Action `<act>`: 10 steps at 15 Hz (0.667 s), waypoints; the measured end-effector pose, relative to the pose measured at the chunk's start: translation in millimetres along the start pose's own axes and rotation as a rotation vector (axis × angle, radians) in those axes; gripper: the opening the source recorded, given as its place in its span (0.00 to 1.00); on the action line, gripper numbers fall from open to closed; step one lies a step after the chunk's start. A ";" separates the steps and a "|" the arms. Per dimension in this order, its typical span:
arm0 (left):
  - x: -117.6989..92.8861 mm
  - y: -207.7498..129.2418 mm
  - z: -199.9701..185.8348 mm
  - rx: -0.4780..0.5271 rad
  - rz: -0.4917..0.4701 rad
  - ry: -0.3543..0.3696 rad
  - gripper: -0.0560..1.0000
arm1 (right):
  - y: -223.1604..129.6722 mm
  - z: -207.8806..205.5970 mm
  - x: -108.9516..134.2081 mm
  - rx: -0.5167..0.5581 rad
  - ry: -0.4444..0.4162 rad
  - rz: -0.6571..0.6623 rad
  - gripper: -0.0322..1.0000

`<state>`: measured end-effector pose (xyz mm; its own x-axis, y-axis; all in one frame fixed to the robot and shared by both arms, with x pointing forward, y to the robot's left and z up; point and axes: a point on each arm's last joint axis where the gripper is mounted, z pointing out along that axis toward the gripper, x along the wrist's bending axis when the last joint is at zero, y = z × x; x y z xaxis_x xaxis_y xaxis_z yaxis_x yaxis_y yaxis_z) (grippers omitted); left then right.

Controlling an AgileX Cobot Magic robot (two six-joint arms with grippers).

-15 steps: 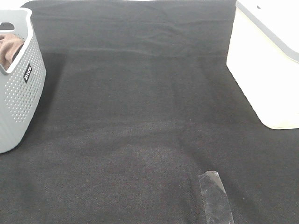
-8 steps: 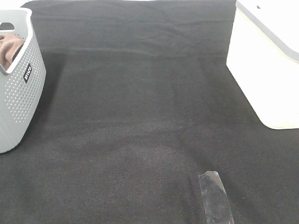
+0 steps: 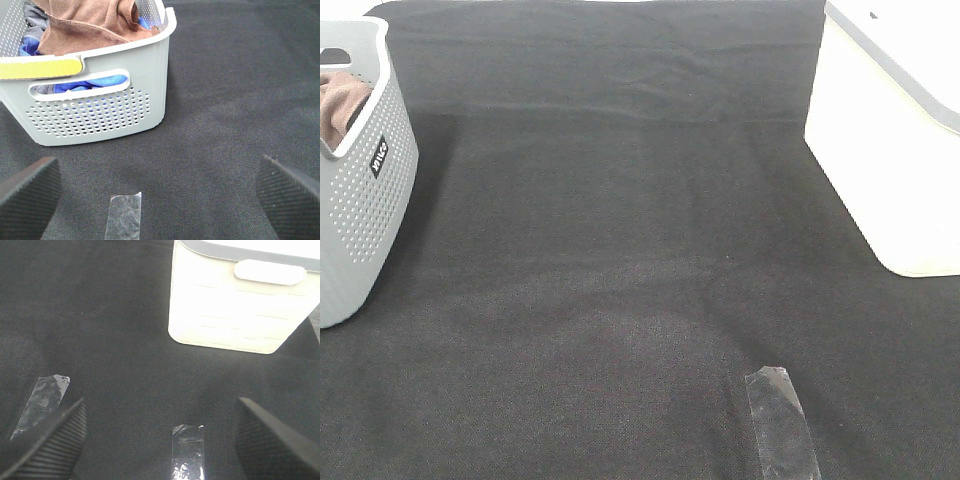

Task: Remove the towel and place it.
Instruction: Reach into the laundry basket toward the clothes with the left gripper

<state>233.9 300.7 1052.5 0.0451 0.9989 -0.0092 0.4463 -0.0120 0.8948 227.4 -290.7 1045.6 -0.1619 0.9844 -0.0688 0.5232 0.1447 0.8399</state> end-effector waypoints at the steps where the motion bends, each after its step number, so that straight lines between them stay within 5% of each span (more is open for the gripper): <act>1: 0.0 0.0 0.0 0.000 0.000 0.000 0.99 | 0.0 0.0 0.0 0.000 0.000 0.000 0.78; 10: 0.0 0.0 0.0 0.000 0.000 0.000 0.99 | 0.0 0.0 0.0 0.000 0.000 0.000 0.78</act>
<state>233.9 300.7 1052.5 0.0451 0.9989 -0.0092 0.4463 -0.0120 0.8948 227.4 -290.7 1045.6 -0.1619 0.9844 -0.0688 0.5232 0.1447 0.8399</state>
